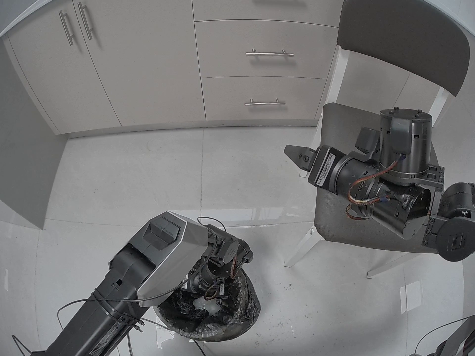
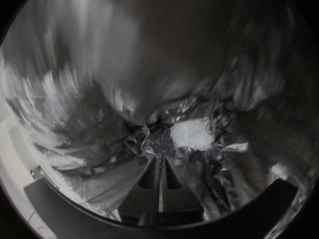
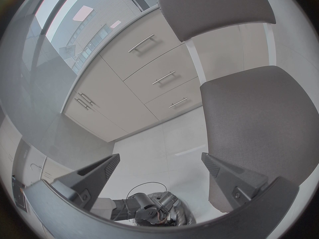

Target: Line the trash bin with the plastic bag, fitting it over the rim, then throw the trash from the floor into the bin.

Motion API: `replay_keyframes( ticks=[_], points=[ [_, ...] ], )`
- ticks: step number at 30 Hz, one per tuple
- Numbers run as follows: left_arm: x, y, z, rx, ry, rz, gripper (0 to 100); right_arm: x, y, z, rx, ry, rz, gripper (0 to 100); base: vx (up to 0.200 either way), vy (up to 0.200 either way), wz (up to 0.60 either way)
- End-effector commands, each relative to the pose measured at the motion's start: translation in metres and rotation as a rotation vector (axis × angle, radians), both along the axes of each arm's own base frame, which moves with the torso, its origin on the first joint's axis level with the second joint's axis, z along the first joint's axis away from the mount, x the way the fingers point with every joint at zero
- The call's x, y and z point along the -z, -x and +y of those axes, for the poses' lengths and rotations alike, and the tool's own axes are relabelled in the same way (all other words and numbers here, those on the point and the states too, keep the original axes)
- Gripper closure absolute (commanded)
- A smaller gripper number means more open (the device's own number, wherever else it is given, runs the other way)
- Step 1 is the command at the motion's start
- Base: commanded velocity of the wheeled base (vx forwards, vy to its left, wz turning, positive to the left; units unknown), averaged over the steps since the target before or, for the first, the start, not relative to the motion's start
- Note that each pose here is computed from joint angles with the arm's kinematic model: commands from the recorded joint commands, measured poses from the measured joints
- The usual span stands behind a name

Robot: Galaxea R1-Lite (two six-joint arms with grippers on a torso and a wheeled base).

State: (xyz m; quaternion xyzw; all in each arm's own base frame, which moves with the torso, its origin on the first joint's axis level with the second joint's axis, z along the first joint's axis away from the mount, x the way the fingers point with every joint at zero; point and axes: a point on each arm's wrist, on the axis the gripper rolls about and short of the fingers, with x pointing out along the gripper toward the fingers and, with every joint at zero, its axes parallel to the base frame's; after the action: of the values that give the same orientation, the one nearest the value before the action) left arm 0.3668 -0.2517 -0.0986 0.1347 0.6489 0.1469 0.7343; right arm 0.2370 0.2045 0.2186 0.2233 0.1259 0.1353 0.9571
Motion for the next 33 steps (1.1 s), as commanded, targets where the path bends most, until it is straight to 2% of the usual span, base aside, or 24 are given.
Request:
replay_keyframes(
  ticks=[1,11,19,21,23,30,33],
  points=[
    [-0.016,-0.002,-0.002,0.006,0.019,-0.024,100,0.002,-0.001,0.001,-0.001,0.004,0.005,0,0.000,0.000,0.00],
    [-0.033,-0.003,-0.001,0.003,0.022,-0.032,100,0.002,-0.001,0.001,-0.001,0.004,0.005,0,0.000,0.000,0.00],
    [-0.072,0.000,-0.003,0.012,0.044,-0.059,100,0.000,0.002,0.001,-0.028,0.021,-0.004,0,0.000,0.000,0.00],
    [-0.072,0.000,-0.003,0.012,0.044,-0.059,100,0.000,0.002,0.001,-0.028,0.021,-0.004,0,0.000,0.000,0.00],
    [-0.091,0.005,-0.005,0.023,0.046,-0.061,100,0.002,0.003,0.001,-0.036,0.034,-0.001,0,0.000,0.000,0.00],
    [-0.120,0.013,-0.002,0.027,0.041,-0.057,100,-0.002,0.007,-0.001,-0.041,0.030,-0.012,0,0.000,0.000,0.00],
    [-0.150,0.018,0.001,0.028,0.060,-0.083,100,-0.001,0.008,-0.001,-0.055,0.056,-0.018,0,0.000,0.000,0.00]
  ],
)
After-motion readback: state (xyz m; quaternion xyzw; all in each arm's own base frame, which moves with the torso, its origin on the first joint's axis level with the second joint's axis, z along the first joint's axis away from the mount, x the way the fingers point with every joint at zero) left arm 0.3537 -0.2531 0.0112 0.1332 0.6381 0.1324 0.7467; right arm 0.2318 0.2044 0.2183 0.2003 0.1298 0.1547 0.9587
